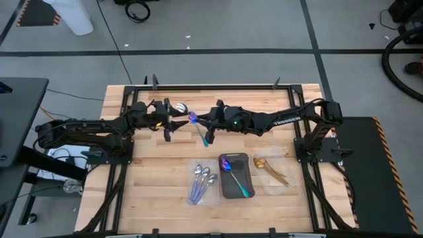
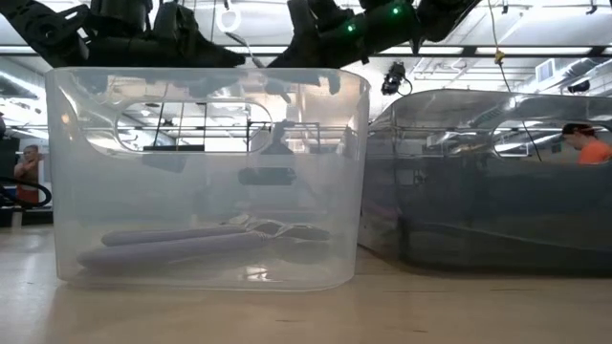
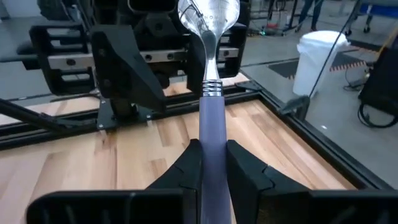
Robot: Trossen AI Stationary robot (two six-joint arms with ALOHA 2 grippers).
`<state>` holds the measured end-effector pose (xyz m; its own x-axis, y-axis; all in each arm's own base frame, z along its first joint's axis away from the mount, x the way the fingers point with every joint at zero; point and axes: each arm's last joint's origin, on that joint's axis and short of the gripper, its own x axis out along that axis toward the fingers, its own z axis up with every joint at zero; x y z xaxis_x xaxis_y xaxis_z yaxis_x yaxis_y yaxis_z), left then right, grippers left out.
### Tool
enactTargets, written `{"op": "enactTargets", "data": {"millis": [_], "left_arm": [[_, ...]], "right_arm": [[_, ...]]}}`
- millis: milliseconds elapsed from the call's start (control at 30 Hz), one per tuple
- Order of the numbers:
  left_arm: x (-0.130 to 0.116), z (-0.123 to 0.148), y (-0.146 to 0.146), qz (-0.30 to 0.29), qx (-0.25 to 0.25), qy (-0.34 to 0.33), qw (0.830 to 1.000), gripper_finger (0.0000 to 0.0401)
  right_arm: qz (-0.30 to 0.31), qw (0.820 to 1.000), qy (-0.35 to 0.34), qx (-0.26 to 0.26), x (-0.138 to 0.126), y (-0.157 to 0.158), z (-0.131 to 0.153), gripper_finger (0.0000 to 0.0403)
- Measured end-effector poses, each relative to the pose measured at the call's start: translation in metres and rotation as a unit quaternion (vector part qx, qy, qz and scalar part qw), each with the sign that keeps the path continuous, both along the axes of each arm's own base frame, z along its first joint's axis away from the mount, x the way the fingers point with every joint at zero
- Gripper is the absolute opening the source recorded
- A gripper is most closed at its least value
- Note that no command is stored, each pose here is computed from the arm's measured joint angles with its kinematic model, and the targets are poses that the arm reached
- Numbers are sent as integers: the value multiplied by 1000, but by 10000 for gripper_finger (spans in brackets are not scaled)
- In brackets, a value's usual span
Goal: Sort silverware by color (type)
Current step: Put the purple spoon into the left transparent bin
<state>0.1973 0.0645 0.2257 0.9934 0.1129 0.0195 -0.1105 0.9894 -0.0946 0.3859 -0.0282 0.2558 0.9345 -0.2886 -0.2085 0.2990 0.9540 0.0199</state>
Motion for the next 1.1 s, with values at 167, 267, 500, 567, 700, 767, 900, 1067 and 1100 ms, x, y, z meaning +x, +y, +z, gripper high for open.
{"op": "enactTargets", "data": {"millis": [167, 267, 500, 567, 700, 767, 900, 1067, 1100], "left_arm": [[1, 7, -5, -13, 12, -33, 999, 214], [1, 12, -8, -15, 21, -60, 998, 216], [1, 16, -7, -4, 25, -79, 997, 207], [1, 17, -7, -4, 25, -82, 996, 206], [1, 18, -9, -9, 24, -94, 995, 206], [4, 18, -11, -15, 25, -102, 994, 206], [12, 16, -14, -26, 31, -126, 991, 206], [16, 15, -12, -21, 37, -151, 988, 197], [17, 15, -12, -21, 37, -152, 987, 192]], "right_arm": [[13, 1000, -9, -10, 1, 4, 2, 56], [25, 1000, -15, -9, 1, 5, 3, 56], [45, 998, -31, -25, 2, 12, 7, 56], [48, 998, -35, -29, 2, 13, 8, 58], [49, 997, -42, -35, 3, 12, 10, 58], [51, 997, -43, -37, 3, 13, 10, 58], [65, 996, -50, -36, 3, 13, 11, 58], [65, 996, -50, -36, 3, 14, 11, 58], [66, 996, -49, -36, 3, 14, 11, 58]]}}
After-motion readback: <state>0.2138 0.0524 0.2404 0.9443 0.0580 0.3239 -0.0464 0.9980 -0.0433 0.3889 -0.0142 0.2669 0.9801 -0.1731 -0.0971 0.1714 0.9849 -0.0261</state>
